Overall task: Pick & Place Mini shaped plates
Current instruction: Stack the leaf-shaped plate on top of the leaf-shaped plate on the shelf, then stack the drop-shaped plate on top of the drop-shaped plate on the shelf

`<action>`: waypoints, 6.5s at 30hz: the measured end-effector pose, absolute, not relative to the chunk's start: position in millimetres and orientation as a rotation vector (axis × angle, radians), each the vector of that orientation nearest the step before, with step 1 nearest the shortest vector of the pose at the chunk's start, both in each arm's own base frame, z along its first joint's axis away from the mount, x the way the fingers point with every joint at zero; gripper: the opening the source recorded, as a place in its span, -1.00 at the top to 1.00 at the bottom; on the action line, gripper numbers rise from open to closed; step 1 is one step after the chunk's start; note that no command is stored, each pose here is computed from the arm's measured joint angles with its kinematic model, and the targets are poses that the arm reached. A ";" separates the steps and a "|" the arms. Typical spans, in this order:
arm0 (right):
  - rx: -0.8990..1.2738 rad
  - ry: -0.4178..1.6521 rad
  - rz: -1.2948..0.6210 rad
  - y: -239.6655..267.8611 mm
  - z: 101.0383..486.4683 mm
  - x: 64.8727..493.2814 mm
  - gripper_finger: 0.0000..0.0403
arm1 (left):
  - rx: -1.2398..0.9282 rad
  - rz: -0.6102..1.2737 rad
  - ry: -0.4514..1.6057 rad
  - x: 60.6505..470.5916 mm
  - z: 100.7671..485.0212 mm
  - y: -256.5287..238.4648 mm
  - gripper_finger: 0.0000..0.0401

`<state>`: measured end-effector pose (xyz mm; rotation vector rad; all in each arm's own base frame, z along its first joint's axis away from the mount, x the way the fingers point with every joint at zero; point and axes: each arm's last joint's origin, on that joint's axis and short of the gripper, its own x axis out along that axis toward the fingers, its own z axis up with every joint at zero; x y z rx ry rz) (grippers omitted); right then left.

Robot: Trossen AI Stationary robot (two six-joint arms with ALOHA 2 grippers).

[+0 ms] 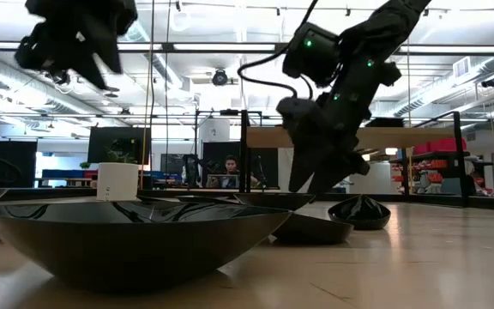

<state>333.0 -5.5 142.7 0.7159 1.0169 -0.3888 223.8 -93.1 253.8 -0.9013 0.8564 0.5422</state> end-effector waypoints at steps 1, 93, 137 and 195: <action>0.736 1.018 -0.378 -4.8 143.6 333.0 0.00 | -0.886 0.520 0.836 222.5 258.0 -92.2 0.28; 1.121 -0.401 -1.192 -7.1 292.7 243.5 1.00 | -0.321 0.271 0.830 219.6 283.1 -32.7 0.28; 1.125 -0.138 -1.247 -58.9 289.6 237.9 0.12 | -0.336 0.291 0.810 222.5 284.3 -22.0 0.28; 1.122 1.045 -0.722 95.9 145.9 302.2 0.90 | -0.390 0.308 0.795 223.1 285.0 -22.2 0.28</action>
